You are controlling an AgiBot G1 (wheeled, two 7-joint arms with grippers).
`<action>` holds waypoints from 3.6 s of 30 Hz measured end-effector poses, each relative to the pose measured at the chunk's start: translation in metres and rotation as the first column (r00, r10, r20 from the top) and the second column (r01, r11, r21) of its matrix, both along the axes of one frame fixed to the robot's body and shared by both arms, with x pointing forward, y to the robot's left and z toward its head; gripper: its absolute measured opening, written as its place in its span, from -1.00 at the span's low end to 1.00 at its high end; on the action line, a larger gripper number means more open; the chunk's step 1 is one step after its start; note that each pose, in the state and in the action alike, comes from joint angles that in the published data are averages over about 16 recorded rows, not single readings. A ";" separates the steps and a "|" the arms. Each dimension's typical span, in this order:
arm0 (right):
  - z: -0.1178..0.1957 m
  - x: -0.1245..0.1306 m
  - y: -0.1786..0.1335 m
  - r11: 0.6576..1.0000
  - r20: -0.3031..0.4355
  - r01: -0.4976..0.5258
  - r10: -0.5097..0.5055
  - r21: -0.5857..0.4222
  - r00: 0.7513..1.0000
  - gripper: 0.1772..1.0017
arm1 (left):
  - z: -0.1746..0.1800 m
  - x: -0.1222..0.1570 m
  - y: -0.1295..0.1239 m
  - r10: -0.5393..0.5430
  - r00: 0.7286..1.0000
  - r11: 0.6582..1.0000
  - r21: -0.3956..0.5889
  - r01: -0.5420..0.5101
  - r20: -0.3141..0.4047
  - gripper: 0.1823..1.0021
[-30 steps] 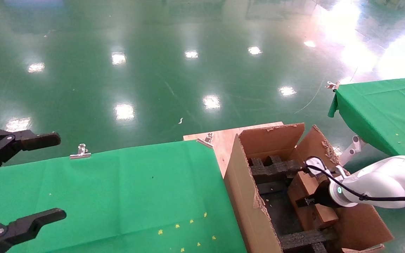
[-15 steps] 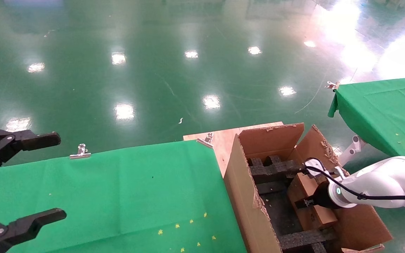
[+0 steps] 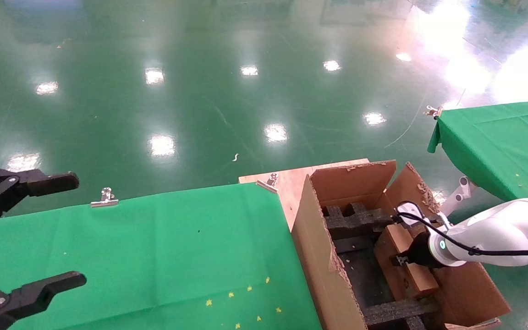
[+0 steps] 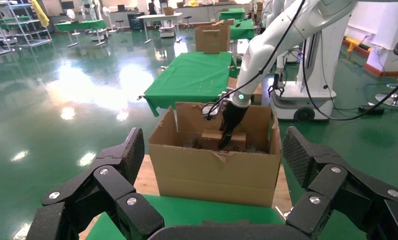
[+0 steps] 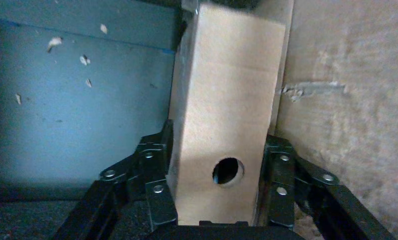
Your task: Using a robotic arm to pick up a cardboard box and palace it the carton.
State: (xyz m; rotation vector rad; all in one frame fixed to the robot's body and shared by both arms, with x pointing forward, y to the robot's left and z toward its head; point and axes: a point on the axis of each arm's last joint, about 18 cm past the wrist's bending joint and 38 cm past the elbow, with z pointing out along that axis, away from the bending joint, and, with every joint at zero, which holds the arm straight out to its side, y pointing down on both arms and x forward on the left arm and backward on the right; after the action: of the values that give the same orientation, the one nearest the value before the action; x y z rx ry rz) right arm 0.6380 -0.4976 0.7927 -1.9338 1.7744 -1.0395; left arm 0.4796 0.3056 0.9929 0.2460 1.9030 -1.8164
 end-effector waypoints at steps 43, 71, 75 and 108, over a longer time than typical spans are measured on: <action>0.254 -0.035 0.103 0.854 0.455 -0.470 0.518 -0.224 0.724 1.00 | 0.000 0.000 0.000 0.000 1.000 1.000 0.000 0.000 0.000 1.00; 0.213 -0.051 0.173 0.613 0.369 -0.786 0.751 -0.081 0.548 1.00 | 0.000 0.000 0.000 0.000 1.000 1.000 -0.001 0.000 0.000 1.00; 0.208 -0.059 0.184 0.546 0.377 -0.836 0.788 -0.064 0.486 1.00 | 0.000 0.000 0.000 0.000 1.000 1.000 -0.001 0.000 0.000 1.00; 0.200 -0.152 0.200 -0.008 0.594 -0.969 0.789 -0.246 -0.157 1.00 | 0.000 0.000 0.000 0.000 1.000 1.000 -0.001 0.000 0.000 1.00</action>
State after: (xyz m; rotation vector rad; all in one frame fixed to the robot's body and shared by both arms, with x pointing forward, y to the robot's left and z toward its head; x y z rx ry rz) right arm 0.4864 -0.2973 0.9923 -1.6475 -0.1671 -0.5437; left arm 0.4797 0.3057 0.9930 0.2452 1.9024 -1.8167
